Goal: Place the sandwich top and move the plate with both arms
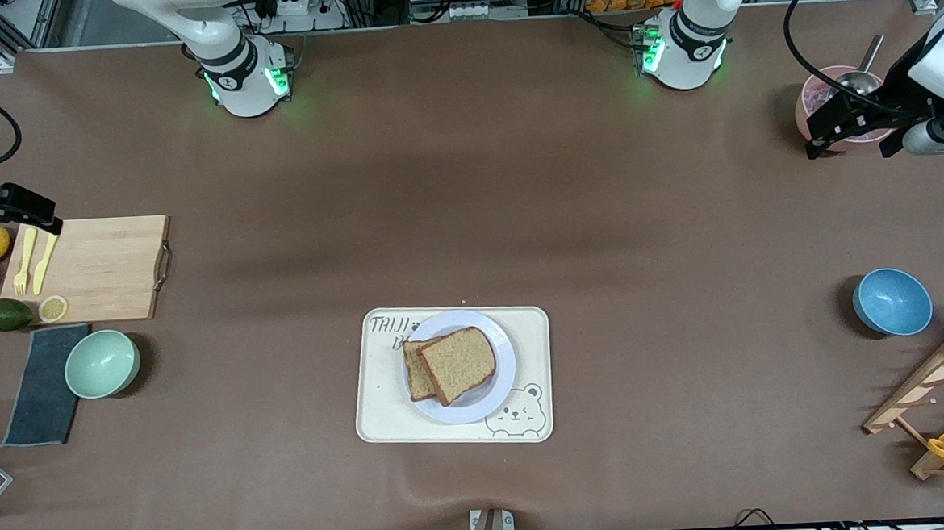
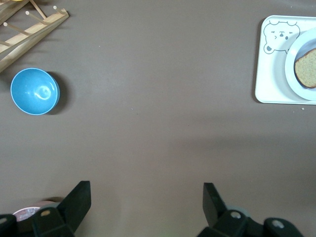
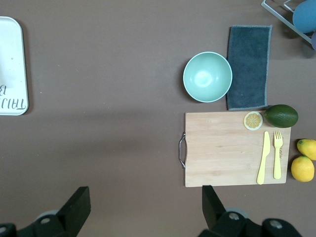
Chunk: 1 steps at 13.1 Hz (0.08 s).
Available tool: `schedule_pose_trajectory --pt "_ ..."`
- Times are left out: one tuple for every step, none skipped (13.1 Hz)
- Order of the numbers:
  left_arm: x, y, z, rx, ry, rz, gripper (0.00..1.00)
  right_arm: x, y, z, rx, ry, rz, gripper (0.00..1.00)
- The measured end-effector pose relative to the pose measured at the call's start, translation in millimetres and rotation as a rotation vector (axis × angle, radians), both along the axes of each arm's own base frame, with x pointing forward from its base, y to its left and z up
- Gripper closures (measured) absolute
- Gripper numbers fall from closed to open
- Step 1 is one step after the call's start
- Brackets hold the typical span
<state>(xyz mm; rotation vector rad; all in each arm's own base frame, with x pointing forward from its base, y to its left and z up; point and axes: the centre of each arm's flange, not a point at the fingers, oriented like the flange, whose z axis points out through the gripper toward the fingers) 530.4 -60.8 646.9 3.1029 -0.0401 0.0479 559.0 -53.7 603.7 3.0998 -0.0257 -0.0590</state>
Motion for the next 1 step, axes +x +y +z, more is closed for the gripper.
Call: schedule_pose_trajectory --pt "-1.1 -1.5 0.6 0.0 0.0 -0.003 0.0 0.0 0.0 0.0 0.0 0.0 0.0 0.0"
